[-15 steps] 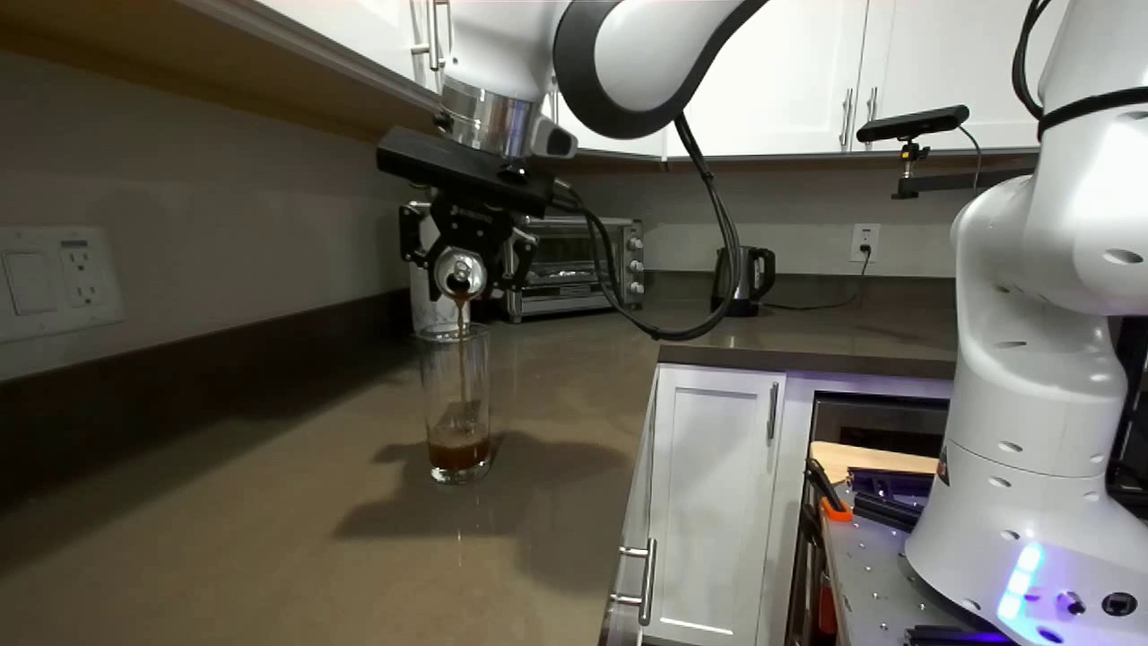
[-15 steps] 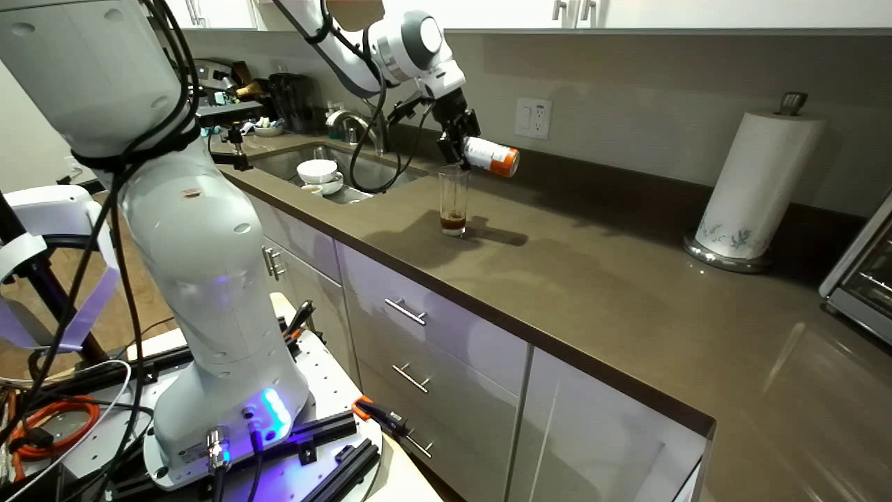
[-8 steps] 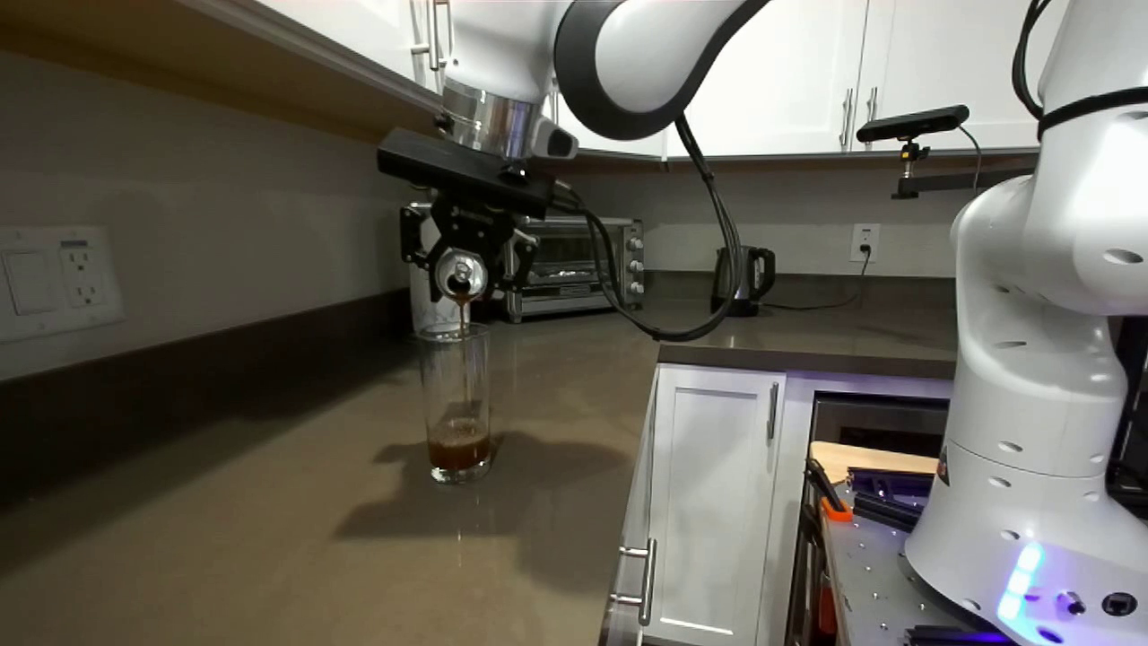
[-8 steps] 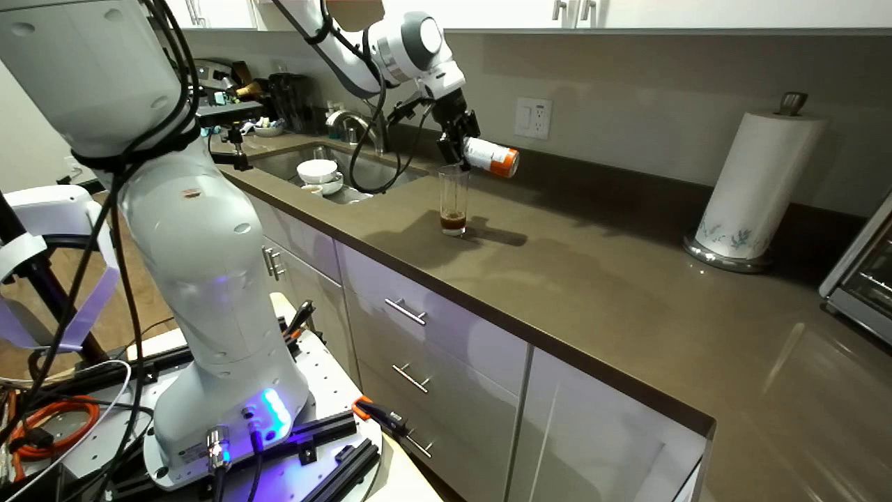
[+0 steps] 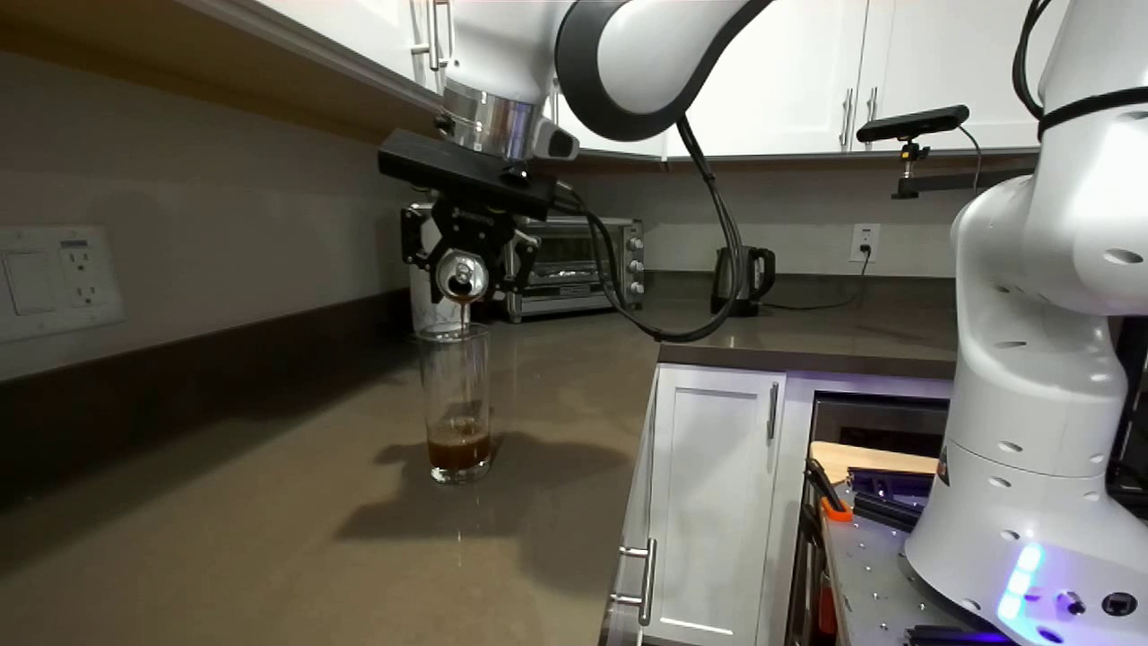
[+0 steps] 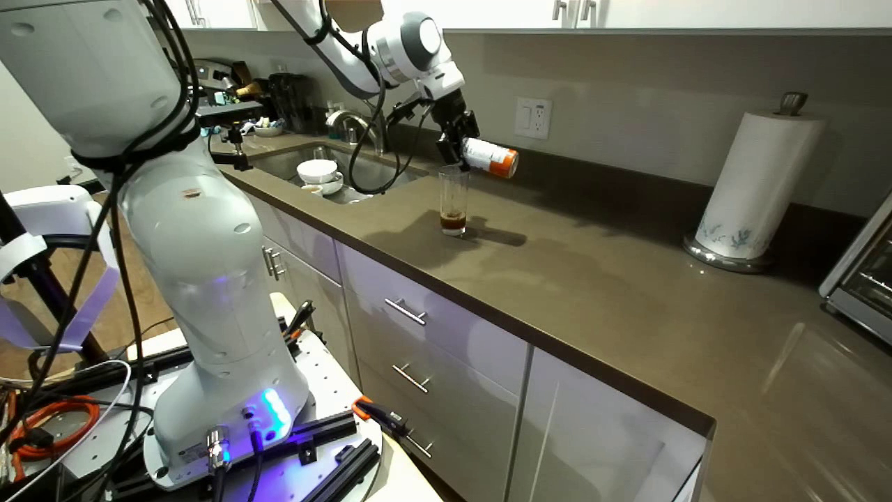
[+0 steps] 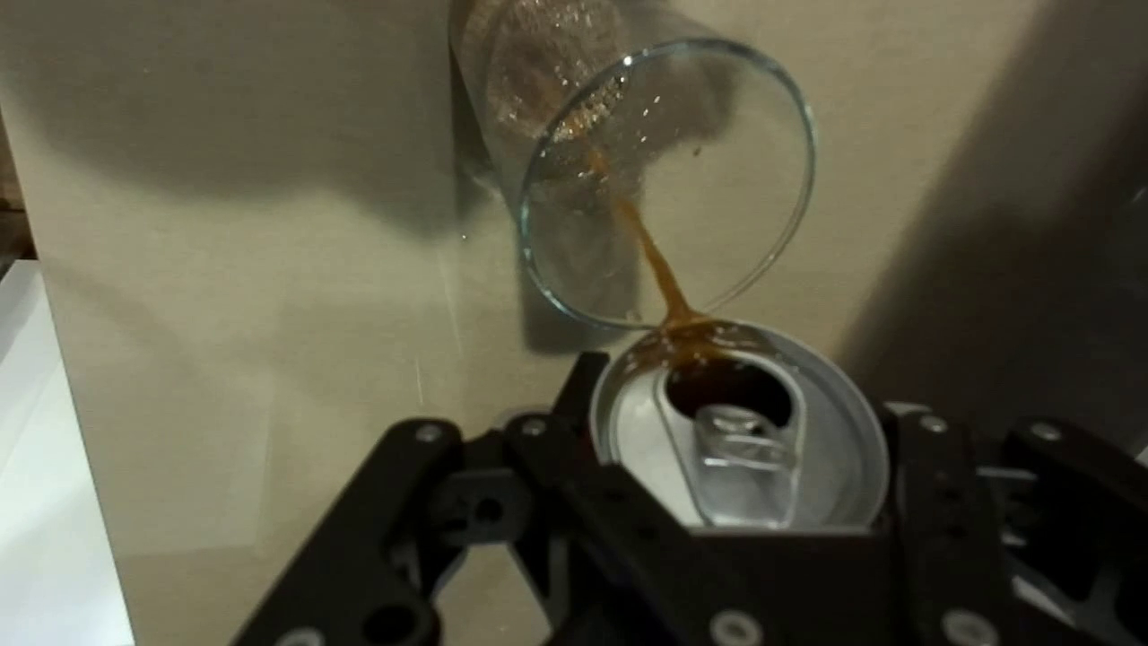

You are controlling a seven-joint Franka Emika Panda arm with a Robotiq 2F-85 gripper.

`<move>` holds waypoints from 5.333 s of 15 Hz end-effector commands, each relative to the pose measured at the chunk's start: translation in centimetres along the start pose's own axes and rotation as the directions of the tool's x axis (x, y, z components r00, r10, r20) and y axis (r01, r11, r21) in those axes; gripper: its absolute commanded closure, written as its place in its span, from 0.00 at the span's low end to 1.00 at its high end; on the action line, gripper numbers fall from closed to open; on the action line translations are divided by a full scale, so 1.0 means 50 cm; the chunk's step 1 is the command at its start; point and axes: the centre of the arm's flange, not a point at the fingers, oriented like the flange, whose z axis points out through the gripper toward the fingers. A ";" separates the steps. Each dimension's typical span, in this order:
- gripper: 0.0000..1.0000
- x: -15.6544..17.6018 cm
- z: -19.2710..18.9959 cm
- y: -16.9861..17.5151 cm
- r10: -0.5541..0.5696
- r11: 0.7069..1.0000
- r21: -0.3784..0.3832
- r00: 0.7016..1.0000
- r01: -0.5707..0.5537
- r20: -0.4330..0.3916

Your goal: Pick up the can, pour its contents in the glass cup and put it down

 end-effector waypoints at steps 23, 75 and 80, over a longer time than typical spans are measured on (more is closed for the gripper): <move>0.72 -0.025 -0.012 0.012 -0.006 0.997 0.072 0.995 0.013 -0.104; 0.72 -0.055 -0.021 0.022 -0.039 0.991 0.120 0.981 0.062 -0.189; 0.72 -0.056 -0.021 0.023 -0.041 0.990 0.122 0.980 0.066 -0.195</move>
